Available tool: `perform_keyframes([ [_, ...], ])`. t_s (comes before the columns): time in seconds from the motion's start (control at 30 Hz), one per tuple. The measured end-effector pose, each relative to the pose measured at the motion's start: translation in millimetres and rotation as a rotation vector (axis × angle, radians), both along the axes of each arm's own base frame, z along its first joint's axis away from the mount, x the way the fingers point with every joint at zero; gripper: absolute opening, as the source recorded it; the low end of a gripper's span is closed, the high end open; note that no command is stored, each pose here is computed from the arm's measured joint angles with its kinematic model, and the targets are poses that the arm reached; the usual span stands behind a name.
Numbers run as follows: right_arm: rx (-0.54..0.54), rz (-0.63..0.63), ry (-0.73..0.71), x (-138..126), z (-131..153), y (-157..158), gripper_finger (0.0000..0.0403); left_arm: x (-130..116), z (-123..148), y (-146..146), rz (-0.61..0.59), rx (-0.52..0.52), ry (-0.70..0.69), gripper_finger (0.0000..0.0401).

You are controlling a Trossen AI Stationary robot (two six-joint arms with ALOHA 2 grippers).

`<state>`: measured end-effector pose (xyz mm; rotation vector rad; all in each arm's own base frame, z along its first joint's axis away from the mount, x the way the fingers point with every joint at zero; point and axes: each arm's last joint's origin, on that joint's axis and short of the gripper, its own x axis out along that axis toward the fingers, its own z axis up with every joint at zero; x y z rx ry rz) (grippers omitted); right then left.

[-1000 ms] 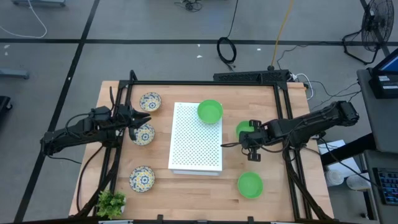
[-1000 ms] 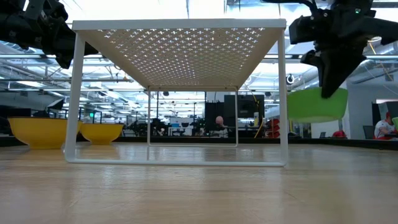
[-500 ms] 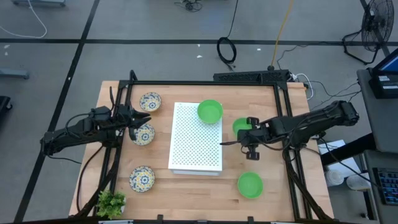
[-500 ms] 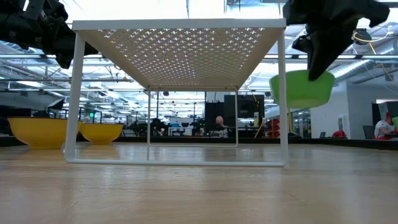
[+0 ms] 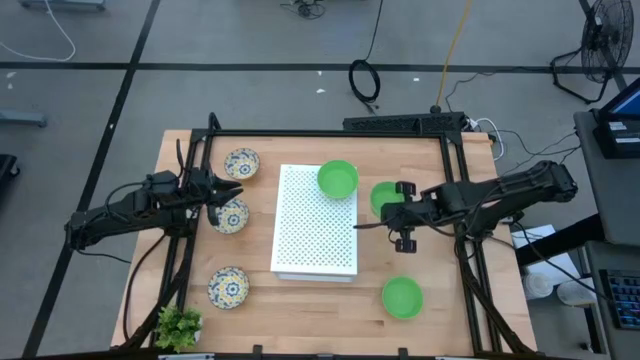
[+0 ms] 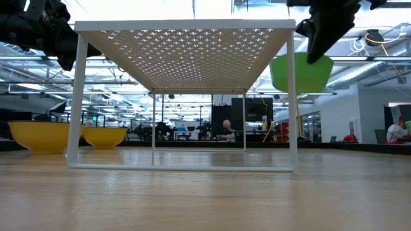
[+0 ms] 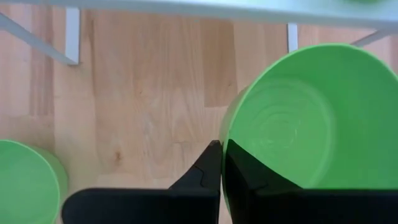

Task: Pick & Place Mini bowls
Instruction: Stack the top green bowl on the green bowl on the shelf

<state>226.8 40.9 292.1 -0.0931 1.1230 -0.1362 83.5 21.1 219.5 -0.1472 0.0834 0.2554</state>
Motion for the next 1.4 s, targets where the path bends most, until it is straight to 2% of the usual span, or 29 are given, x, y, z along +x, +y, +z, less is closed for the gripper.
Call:
perform_keyframes([
  [1.4,-0.093,0.076,-0.179,4.5,64.1,-1.2,0.0000,0.0,0.1,0.0,0.000,0.000,-0.001,0.0088],
])
